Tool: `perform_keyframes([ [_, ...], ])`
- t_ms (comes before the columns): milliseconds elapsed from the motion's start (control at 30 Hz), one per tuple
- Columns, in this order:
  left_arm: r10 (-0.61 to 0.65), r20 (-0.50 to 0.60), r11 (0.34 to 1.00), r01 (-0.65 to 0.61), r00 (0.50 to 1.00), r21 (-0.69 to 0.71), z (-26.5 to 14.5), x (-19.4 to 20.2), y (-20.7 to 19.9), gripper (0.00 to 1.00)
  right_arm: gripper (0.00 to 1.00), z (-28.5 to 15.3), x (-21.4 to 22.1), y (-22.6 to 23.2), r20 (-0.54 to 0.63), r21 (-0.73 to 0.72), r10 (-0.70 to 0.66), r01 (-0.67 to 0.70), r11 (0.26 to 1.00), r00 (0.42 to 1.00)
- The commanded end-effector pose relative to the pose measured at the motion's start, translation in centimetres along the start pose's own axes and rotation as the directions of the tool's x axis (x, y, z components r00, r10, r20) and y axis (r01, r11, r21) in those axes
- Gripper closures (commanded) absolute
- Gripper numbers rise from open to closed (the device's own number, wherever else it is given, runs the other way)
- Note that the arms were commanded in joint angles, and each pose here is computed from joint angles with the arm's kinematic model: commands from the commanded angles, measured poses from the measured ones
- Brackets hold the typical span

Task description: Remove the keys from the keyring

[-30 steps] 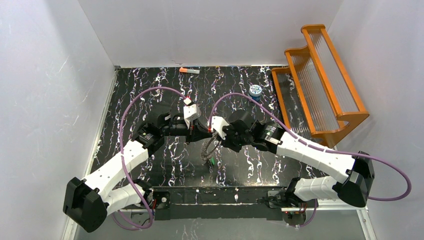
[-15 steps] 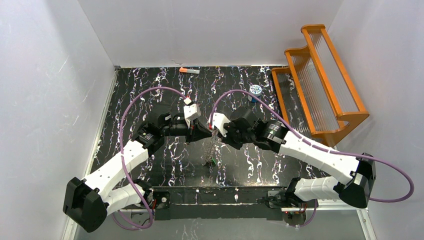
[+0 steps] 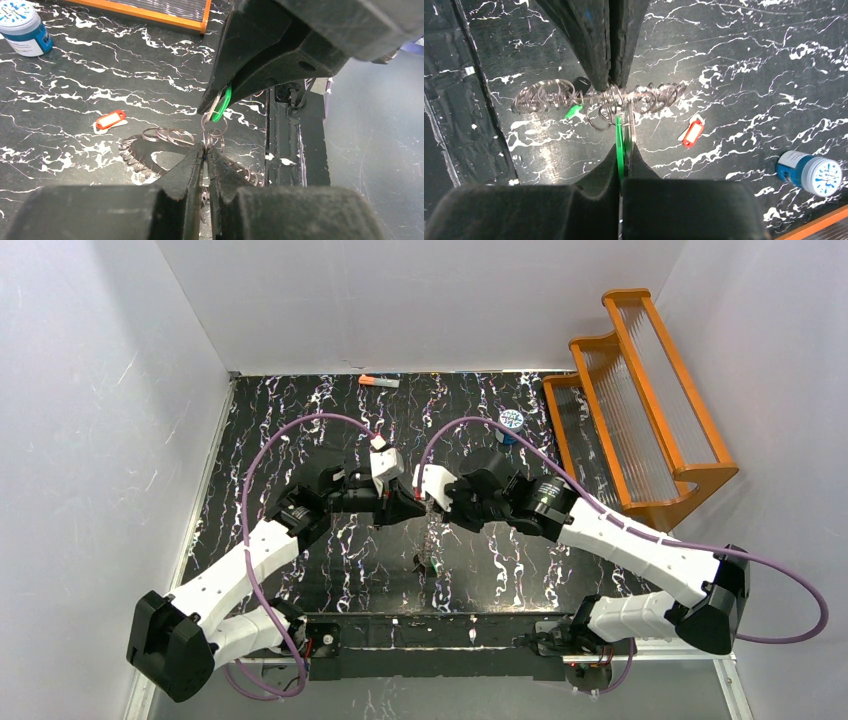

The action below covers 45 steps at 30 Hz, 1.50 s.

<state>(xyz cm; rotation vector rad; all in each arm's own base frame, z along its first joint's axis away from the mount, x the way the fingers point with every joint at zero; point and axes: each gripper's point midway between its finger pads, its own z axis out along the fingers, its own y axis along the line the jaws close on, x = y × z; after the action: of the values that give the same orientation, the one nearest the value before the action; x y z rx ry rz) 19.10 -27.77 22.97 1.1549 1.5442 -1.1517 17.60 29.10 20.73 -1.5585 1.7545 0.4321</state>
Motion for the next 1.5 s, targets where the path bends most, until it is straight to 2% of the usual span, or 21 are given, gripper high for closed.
perform_keyframes([
  [0, 0.009, 0.011, 1.000, -0.009, 1.000, 0.013, 0.0, -1.1, -0.3, 0.89, 0.99, -1.1, -3.6, -1.2, 0.091, 0.025, -0.089, 0.087, 0.996, 0.992],
  [100, 0.020, 0.022, 1.000, -0.020, 1.000, 0.001, -0.3, -1.6, -0.5, 0.75, 0.99, -1.0, -3.8, -1.3, 0.094, 0.027, -0.125, 0.122, 0.992, 0.988],
  [267, 0.041, 0.029, 0.999, -0.041, 0.999, -0.010, -0.7, -2.0, -0.8, 0.61, 0.99, -1.1, -4.1, -1.3, 0.108, 0.056, -0.195, 0.189, 0.980, 0.975],
  [467, 0.083, 0.022, 0.996, -0.082, 0.996, -0.038, -1.8, -2.5, -0.6, 0.59, 0.99, -1.1, -4.0, -1.2, 0.077, 0.086, -0.277, 0.271, 0.959, 0.958],
  [633, 0.122, 0.008, 0.992, -0.122, 0.992, -0.039, -3.0, -2.7, -0.5, 0.58, 0.99, -1.2, -3.5, -0.5, 0.074, 0.099, -0.407, 0.399, 0.911, 0.910],
  [867, 0.139, 0.024, 0.988, -0.140, 0.990, 0.066, -3.3, -2.8, -2.1, 0.53, 0.99, -2.2, -5.0, -0.4, 0.137, 0.176, -0.529, 0.505, 0.845, 0.838],
  [1167, 0.066, 0.038, 0.970, -0.073, 0.997, 0.230, -2.4, -2.4, -3.6, 0.50, 0.99, -2.3, -6.7, 0.8, 0.198, 0.223, -0.638, 0.600, 0.769, 0.744],
  [1467, 0.032, 0.041, 0.942, -0.044, 0.999, 0.332, -1.7, -2.2, -5.0, 0.49, 0.99, -3.0, -8.5, 2.3, 0.276, 0.228, -0.660, 0.620, 0.751, 0.699],
])
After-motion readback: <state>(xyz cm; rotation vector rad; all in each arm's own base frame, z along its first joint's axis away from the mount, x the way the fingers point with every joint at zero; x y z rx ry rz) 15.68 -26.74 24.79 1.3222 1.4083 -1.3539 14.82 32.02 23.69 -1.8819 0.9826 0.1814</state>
